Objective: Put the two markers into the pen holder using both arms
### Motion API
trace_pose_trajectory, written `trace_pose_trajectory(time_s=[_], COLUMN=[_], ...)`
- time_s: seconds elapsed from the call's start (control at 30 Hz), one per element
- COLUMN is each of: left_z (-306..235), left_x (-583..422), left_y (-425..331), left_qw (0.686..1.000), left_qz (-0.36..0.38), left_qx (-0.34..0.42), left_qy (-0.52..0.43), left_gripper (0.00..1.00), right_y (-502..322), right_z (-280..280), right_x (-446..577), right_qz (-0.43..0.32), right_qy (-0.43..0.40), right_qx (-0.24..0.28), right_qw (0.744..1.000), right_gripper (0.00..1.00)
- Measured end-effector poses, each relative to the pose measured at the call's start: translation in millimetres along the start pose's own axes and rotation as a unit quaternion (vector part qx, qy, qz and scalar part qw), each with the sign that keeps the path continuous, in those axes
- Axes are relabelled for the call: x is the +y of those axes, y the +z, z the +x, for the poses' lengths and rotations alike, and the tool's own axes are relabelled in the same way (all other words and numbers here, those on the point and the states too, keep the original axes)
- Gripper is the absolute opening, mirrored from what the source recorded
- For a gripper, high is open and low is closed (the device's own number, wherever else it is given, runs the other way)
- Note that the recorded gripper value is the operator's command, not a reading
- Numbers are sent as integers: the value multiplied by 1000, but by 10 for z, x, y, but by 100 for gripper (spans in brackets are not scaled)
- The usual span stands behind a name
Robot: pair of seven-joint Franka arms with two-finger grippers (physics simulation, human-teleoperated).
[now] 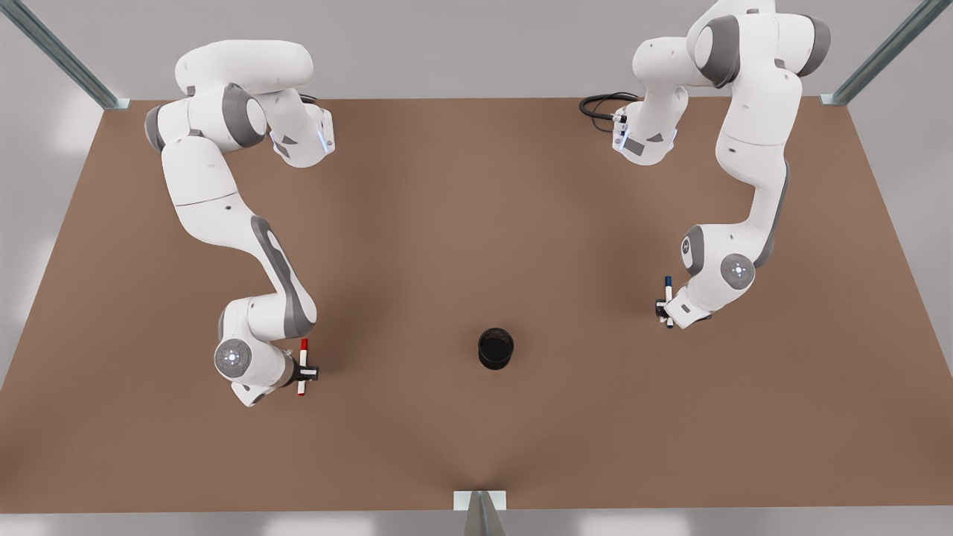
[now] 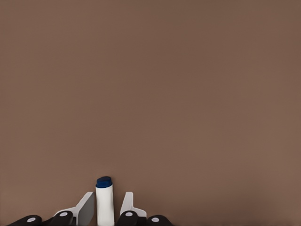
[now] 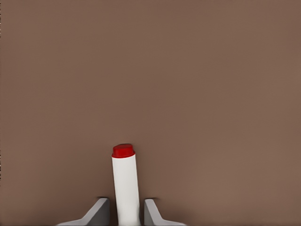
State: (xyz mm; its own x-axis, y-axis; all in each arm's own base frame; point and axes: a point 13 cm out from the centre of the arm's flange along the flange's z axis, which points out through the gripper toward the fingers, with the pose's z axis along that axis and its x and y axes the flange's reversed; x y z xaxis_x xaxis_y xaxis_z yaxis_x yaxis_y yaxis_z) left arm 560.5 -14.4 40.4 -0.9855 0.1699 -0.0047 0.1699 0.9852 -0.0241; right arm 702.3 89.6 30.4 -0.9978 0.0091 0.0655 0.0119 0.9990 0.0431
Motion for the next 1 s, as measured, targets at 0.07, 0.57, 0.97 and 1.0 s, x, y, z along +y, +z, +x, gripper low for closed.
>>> trace_pose_trajectory(time_s=[0.07,0.57,0.97,1.0], left_z=[1,2,-123,-169], left_x=[7,-47,3,3], left_y=[1,32,-207,-306], left_qw=[1000,1000,1000,1000], left_qz=[0,4,0,-1], left_qx=[0,1,-20,-28], left_qy=[2,7,2,2], left_gripper=[44,31,21,21], right_y=[-1,-28,-149,-153], right_z=[-1,-8,-60,-62], right_x=[5,35,56,53], right_qz=[0,-2,-1,-1], right_qy=[0,-4,-12,-13], right_qx=[0,-2,-10,-10], right_qw=[1000,1000,1000,1000], right_gripper=[36,23,23,23])
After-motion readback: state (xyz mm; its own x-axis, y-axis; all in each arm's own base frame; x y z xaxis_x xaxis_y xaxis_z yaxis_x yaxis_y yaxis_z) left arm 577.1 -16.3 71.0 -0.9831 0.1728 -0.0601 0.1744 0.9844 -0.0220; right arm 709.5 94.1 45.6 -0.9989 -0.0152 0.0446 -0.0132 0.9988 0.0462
